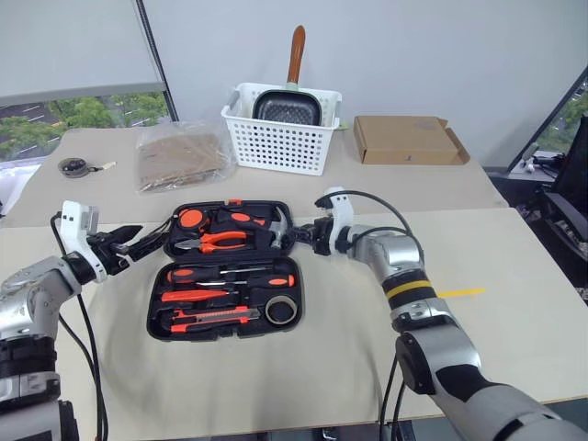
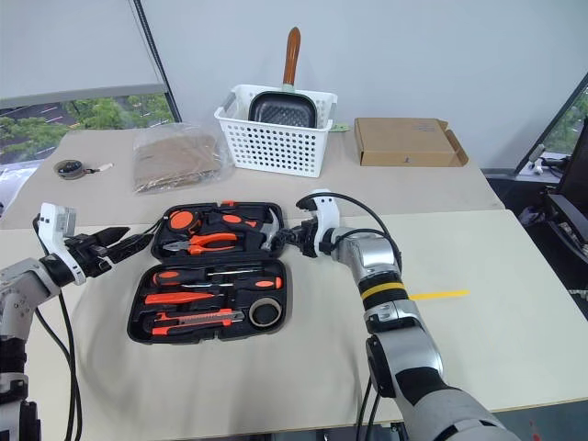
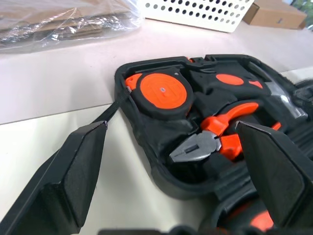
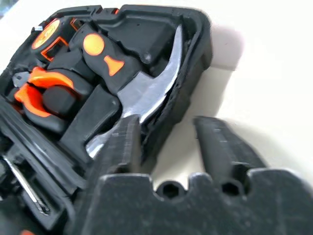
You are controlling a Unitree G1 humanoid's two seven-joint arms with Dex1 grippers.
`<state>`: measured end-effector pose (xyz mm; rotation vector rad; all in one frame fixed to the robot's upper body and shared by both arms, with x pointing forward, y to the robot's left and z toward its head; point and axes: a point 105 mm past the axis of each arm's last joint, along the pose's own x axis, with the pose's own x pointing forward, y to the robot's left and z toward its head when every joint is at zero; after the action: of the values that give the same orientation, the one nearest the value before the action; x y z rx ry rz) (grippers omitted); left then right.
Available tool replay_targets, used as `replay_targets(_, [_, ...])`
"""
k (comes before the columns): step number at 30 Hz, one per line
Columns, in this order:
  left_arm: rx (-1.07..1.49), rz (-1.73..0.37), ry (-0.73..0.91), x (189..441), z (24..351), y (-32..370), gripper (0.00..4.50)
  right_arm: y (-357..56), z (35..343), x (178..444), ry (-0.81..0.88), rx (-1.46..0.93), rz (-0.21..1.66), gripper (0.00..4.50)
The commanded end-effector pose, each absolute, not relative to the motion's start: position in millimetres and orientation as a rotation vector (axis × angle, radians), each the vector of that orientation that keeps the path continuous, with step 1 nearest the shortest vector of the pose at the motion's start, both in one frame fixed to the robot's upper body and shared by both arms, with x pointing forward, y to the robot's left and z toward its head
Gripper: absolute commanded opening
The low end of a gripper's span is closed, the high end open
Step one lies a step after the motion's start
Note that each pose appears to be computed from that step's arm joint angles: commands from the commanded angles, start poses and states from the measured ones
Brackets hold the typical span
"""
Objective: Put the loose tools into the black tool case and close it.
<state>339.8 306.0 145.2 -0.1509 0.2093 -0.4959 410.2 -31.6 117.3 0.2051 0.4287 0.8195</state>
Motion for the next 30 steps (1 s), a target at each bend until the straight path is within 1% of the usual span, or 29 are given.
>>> replay_targets(1, [-0.188, -0.49, 0.18, 345, 155, 310, 4.5, -30, 134, 415, 0.394, 0.192, 0.83, 0.19])
replay_targets(2, [-0.213, -0.491, 0.185, 346, 154, 310, 4.5, -29, 135, 415, 0.392, 0.193, 0.833, 0.02])
replay_targets(5, [-0.255, -0.484, 0.203, 346, 149, 313, 4.5, -27, 137, 415, 0.387, 0.2, 0.837, 0.02])
replay_targets(11, [-0.303, -0.42, 0.277, 341, 128, 324, 4.5, -28, 141, 417, 0.374, 0.2, 0.823, 0.02])
replay_targets(16, [-0.335, -0.422, 0.292, 334, 123, 327, 4.5, -29, 142, 418, 0.368, 0.202, 0.816, 0.02])
replay_targets(18, [-0.345, -0.414, 0.306, 333, 120, 328, 3.99, -28, 142, 418, 0.368, 0.201, 0.818, 0.0])
replay_targets(19, [-0.349, -0.413, 0.312, 333, 119, 328, 3.88, -28, 141, 417, 0.368, 0.201, 0.819, 0.0])
replay_targets(20, [-0.348, -0.42, 0.321, 332, 116, 325, 3.55, -28, 142, 417, 0.367, 0.199, 0.82, 0.0])
replay_targets(21, [-0.349, -0.428, 0.326, 332, 115, 323, 3.04, -28, 142, 417, 0.366, 0.197, 0.82, 0.0])
replay_targets(22, [-0.349, -0.433, 0.328, 333, 114, 320, 2.85, -28, 142, 417, 0.365, 0.196, 0.82, 0.0])
replay_targets(24, [-0.35, -0.443, 0.322, 335, 114, 316, 2.11, -28, 142, 417, 0.363, 0.193, 0.821, 0.0])
replay_targets(25, [-0.351, -0.45, 0.312, 335, 114, 315, 1.67, -28, 142, 417, 0.362, 0.193, 0.82, 0.0])
replay_targets(30, [-0.361, -0.464, 0.305, 338, 114, 309, 0.01, -30, 143, 418, 0.356, 0.189, 0.816, 0.0])
